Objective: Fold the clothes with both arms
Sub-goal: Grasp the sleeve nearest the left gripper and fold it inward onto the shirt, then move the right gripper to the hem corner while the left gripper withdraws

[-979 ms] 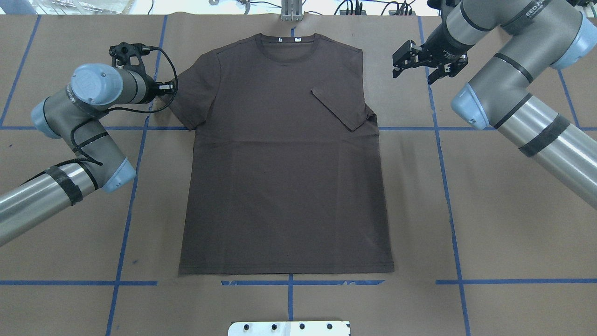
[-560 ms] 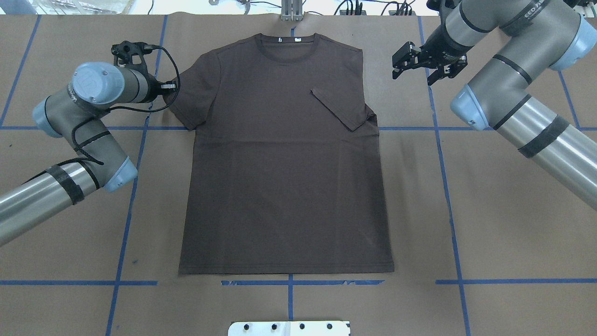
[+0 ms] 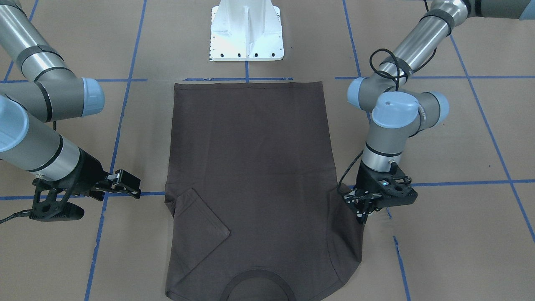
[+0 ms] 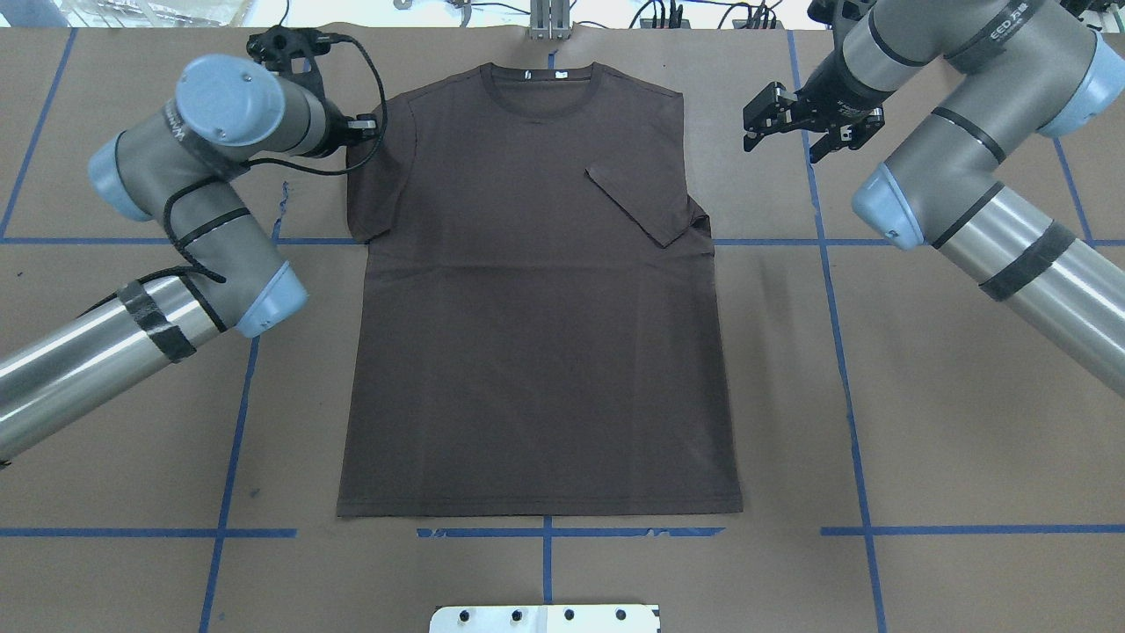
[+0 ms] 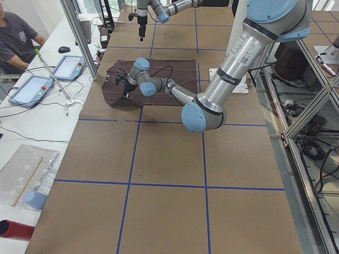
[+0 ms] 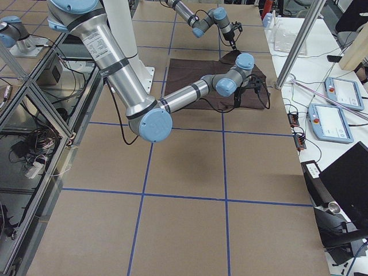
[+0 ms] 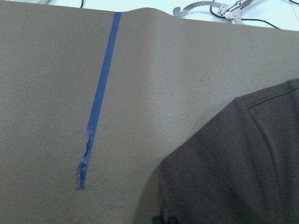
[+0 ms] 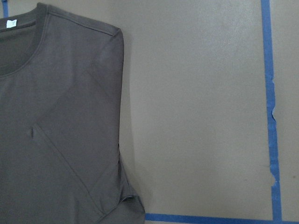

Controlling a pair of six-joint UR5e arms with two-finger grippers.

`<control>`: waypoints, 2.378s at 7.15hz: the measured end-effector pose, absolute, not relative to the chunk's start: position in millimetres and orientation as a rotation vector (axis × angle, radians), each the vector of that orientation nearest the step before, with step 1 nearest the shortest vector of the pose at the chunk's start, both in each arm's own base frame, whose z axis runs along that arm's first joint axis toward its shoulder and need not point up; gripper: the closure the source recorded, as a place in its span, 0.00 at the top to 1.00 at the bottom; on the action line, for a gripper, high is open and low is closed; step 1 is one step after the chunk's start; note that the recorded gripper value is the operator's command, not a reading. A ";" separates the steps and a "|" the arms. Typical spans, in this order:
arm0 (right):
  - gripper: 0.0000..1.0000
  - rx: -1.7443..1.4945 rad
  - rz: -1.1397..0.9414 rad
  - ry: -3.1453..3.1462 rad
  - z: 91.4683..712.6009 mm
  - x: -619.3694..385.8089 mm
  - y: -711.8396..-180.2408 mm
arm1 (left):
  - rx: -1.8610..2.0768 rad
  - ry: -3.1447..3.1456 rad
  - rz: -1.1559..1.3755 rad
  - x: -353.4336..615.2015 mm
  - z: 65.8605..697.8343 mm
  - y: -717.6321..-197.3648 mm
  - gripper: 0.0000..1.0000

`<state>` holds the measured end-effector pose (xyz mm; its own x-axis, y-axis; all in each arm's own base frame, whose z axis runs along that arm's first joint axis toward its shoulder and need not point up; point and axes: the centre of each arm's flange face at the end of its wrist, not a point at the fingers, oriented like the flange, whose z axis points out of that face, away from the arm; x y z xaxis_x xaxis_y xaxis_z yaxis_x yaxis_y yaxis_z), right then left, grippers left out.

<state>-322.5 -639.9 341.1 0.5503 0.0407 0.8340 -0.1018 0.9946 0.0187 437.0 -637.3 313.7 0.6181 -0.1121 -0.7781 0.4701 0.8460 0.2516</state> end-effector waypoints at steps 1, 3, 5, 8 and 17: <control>1.00 0.070 0.085 -0.986 341.3 -320.9 -639.7 | 0.426 0.878 -0.394 466.2 274.7 -638.6 0.00; 1.00 0.071 0.086 -0.987 345.0 -316.6 -636.0 | 0.362 0.918 -0.446 529.0 240.9 -640.1 0.29; 1.00 0.066 0.087 -0.986 351.9 -313.2 -630.8 | 0.350 0.946 -0.462 549.2 239.2 -640.1 1.00; 1.00 0.054 0.079 -0.986 358.5 -316.8 -622.4 | 0.359 1.027 -0.433 544.2 222.3 -630.5 1.00; 0.99 -0.008 0.247 -0.911 357.5 -462.2 -284.7 | 0.316 1.019 -0.152 361.6 227.4 -448.7 1.00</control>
